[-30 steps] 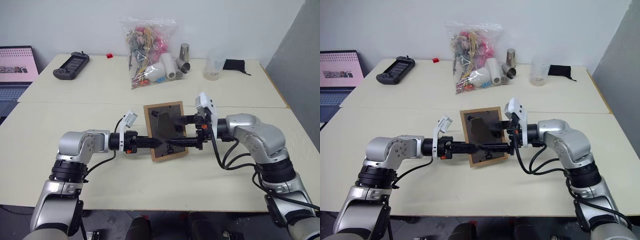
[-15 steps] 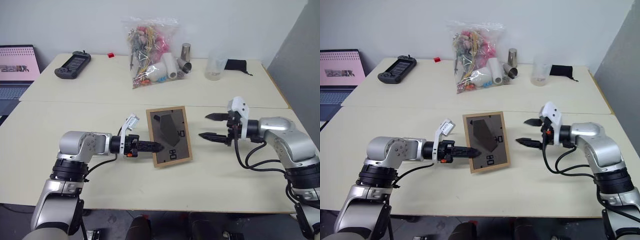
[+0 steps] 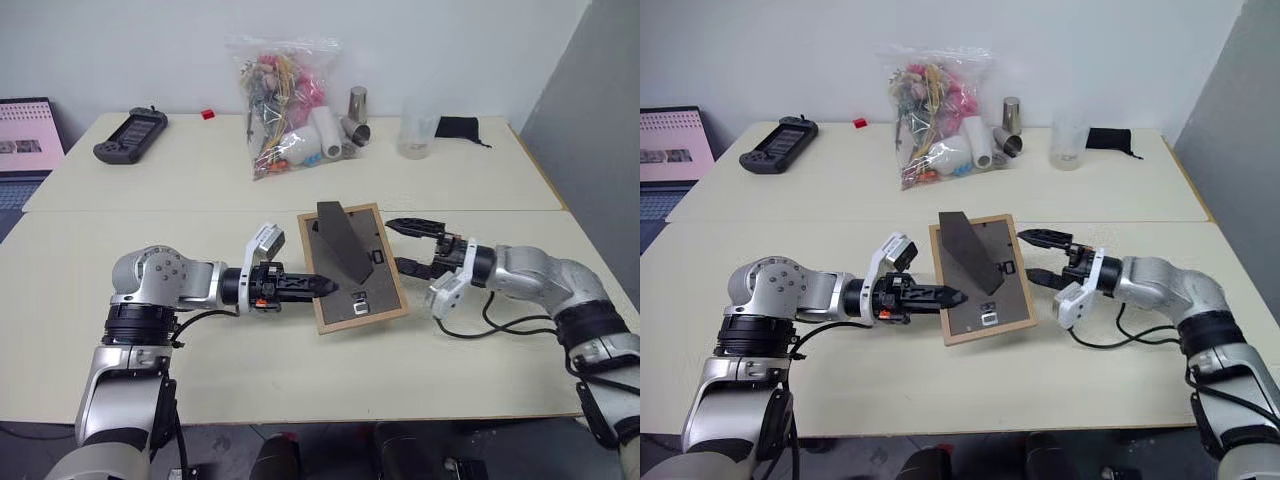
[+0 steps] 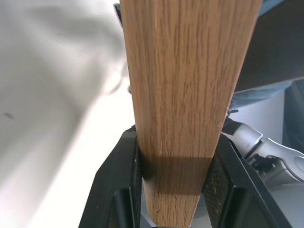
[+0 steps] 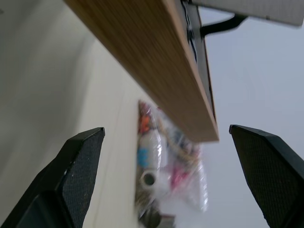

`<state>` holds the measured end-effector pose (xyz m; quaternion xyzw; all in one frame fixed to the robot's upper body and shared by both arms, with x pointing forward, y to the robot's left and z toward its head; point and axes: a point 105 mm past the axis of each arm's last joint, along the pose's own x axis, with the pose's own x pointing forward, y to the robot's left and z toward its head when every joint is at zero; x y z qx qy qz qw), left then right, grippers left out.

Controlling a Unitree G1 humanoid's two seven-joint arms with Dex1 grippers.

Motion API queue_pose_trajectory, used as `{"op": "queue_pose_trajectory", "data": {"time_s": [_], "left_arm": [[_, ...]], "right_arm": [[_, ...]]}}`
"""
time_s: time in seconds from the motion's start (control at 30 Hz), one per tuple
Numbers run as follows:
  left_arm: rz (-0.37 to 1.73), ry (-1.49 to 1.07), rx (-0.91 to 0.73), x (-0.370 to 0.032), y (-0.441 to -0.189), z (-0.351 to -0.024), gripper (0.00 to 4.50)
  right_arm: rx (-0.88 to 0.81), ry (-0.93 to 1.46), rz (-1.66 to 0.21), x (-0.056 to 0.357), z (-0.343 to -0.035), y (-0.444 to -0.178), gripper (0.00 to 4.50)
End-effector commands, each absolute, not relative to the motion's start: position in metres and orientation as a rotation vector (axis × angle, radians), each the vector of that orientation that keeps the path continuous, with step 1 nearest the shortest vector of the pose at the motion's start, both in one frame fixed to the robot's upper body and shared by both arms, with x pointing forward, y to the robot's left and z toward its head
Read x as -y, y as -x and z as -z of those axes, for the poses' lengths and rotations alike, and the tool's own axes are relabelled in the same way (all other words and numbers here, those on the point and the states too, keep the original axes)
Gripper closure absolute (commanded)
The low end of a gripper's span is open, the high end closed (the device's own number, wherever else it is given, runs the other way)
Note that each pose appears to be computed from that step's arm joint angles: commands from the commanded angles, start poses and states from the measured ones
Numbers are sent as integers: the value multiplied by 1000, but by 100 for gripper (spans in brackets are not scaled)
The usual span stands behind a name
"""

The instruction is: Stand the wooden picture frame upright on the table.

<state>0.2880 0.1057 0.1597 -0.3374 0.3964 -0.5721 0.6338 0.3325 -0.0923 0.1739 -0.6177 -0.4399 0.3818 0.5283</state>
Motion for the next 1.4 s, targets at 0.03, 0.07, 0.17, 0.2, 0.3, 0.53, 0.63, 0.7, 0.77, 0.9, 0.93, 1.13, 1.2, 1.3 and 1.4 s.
{"op": "queue_pose_trajectory", "data": {"time_s": [0.03,0.07,0.17,0.2,0.3,0.53,0.63,0.7,0.77,0.9,0.93,1.13,1.2,1.3,1.4], "left_arm": [[1373,750,-888,-104,-276,-170,320],[1371,747,-892,-104,-275,-169,320],[1361,738,-895,-104,-273,-167,320],[1357,728,-895,-104,-272,-166,320],[1351,739,-890,-105,-272,-166,320],[1352,716,-902,-103,-268,-163,320],[1342,693,-896,-103,-268,-162,320],[1337,672,-889,-103,-268,-160,320],[1298,641,-831,-105,-275,-157,285],[1242,624,-723,-115,-291,-162,195],[1230,625,-698,-118,-295,-165,170],[1140,573,-519,-149,-316,-197,47],[1125,508,-487,-152,-315,-199,4],[1013,428,-388,-168,-324,-204,0],[940,276,-317,-179,-320,-204,0]], "right_arm": [[1191,1459,-912,76,-183,-329,2],[1206,1451,-922,74,-183,-328,2],[1245,1434,-914,72,-186,-328,39],[1248,1438,-910,73,-187,-329,57],[1273,1439,-898,75,-189,-328,126],[1320,1436,-900,74,-190,-323,285],[1323,1432,-903,75,-190,-321,295],[1317,1431,-902,76,-189,-322,296],[1313,1431,-898,78,-189,-321,296],[1309,1419,-890,80,-191,-320,315],[1305,1417,-889,81,-191,-321,317],[1201,1391,-876,94,-186,-328,318],[1147,1351,-868,98,-186,-333,318],[1017,1208,-857,101,-188,-344,318],[853,1034,-862,95,-193,-356,318]]}}
